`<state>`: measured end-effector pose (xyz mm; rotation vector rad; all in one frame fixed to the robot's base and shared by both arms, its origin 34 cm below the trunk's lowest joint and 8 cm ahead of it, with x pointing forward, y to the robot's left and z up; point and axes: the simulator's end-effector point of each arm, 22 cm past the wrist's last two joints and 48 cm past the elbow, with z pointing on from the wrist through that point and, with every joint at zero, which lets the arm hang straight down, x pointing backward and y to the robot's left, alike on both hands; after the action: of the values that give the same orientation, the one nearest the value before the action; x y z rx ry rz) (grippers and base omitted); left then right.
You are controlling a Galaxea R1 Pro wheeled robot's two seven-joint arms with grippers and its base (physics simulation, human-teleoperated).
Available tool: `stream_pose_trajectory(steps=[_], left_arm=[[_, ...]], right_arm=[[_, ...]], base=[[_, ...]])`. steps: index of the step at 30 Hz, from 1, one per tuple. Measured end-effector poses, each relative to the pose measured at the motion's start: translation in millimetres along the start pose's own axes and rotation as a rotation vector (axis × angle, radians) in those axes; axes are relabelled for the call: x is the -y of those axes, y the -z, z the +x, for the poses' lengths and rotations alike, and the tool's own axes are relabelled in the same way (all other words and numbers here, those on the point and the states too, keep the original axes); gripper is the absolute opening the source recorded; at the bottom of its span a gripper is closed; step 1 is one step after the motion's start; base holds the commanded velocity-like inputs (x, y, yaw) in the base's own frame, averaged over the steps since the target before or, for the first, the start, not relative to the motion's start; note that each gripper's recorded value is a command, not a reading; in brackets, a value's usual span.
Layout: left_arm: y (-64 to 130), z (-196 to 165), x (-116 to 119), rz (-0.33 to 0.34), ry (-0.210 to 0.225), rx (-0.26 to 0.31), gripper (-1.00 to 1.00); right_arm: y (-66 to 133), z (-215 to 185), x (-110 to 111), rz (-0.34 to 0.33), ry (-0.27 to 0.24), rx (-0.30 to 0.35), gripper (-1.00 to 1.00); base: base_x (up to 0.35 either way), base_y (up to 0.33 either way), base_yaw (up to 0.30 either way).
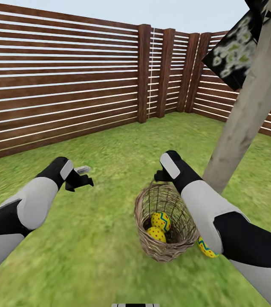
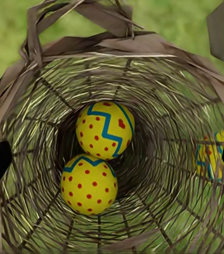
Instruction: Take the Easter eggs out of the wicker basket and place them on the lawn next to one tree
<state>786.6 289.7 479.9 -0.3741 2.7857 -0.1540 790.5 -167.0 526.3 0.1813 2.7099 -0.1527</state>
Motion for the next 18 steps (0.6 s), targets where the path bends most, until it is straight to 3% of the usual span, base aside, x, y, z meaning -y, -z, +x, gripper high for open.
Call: stream_pose_trajectory(steps=[12, 18], left_arm=[[2.4, -6.3, -26.3, -0.012, 0.040, 0.011, 1.00], [-14.3, -0.3, -30.6, -0.016, 0.049, -0.012, 1.00]], right_arm=[[-8.7, 13.2, 0.7, 0.004, 0.003, -0.022, 1.00], [-28.1, 25.8, -0.4, 0.009, 0.007, -0.055, 1.00]], base=[[0.001, 0.000, 0.000], [0.000, 0.000, 0.000]])
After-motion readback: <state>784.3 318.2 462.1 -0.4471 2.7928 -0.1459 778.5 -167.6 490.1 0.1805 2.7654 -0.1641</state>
